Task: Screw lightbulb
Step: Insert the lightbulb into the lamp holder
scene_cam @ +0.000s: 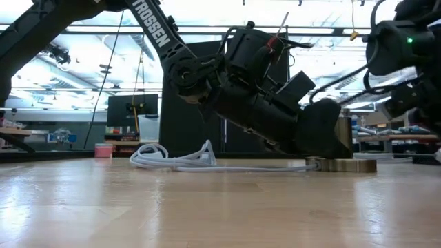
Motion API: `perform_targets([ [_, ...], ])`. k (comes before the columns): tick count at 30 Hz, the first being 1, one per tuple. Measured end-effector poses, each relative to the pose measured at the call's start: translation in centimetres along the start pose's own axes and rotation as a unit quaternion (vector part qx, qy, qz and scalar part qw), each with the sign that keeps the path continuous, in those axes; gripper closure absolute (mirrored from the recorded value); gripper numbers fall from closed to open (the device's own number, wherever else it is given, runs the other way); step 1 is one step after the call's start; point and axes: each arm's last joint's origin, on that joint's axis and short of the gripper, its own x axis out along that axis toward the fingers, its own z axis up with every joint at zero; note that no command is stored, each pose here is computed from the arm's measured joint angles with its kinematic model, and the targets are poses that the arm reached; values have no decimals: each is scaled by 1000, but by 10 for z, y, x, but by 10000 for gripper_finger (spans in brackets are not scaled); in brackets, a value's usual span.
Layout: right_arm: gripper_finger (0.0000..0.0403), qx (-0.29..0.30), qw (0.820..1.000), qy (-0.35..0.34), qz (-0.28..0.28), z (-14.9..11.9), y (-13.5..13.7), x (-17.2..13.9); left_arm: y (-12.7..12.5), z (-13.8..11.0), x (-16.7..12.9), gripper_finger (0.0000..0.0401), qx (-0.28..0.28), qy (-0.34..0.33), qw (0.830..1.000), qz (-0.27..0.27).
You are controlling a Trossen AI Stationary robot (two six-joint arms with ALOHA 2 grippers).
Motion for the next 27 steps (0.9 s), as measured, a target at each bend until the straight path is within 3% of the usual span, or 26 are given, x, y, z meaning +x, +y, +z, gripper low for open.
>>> perform_targets([
  [8,252,-7,1000,-18,10,6,5,-11,-1,0,0,182,3,-1,1000,0],
  [20,253,-37,992,-110,45,28,20,-53,-2,11,-10,182,32,29,999,15],
  [27,253,-40,990,-124,52,33,19,-61,-4,17,-14,146,27,35,999,-9],
])
